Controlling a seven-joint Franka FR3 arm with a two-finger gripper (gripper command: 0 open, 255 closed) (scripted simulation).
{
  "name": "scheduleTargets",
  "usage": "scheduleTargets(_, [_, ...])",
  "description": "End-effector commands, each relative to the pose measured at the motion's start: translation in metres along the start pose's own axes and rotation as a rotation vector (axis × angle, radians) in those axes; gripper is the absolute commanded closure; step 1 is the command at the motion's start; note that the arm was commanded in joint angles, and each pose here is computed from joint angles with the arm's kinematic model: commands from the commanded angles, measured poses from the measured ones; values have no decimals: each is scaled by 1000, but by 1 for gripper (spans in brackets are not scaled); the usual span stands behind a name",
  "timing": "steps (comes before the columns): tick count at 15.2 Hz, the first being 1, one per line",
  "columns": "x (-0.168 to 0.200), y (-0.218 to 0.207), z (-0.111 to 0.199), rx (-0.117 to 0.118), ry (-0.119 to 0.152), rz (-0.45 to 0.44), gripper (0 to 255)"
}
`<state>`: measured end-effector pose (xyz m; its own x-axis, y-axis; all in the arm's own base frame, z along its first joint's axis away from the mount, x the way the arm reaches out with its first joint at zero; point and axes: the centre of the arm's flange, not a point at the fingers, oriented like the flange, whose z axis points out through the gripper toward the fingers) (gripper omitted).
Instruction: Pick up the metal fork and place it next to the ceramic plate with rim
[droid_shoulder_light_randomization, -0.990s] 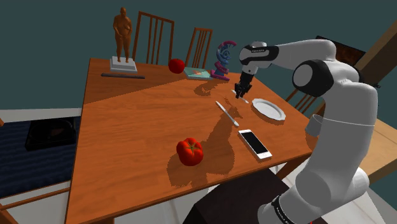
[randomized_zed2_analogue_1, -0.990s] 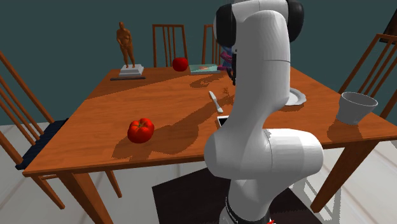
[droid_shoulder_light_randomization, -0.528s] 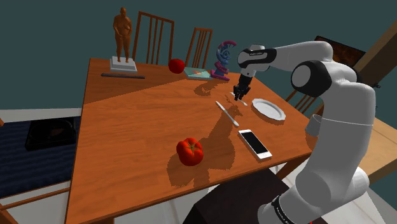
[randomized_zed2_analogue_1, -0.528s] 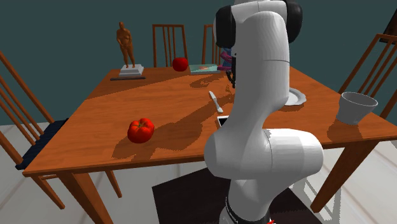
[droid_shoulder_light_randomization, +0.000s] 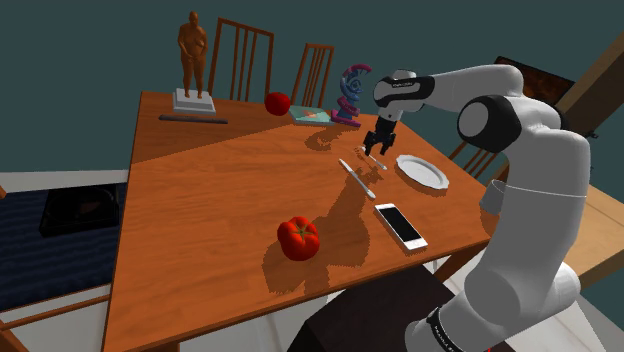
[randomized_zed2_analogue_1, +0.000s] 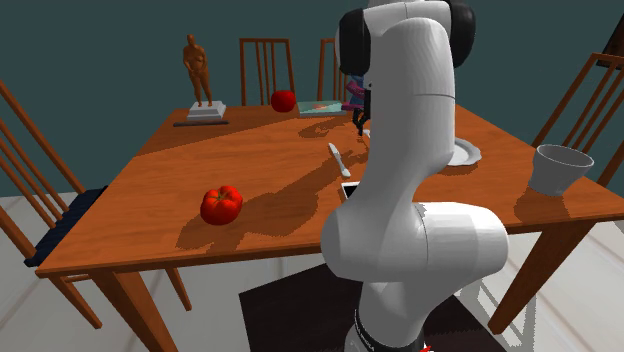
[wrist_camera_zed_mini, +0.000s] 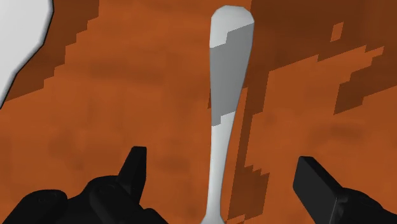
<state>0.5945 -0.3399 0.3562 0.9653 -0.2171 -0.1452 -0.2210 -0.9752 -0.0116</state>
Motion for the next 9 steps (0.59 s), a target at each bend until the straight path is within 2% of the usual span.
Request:
scheduleTargets(1, [0,0,0,0,0,0,0])
scheduleTargets(5, [0,0,-50,0,0,0,0])
scheduleTargets(9, [0,0,-50,0,0,0,0])
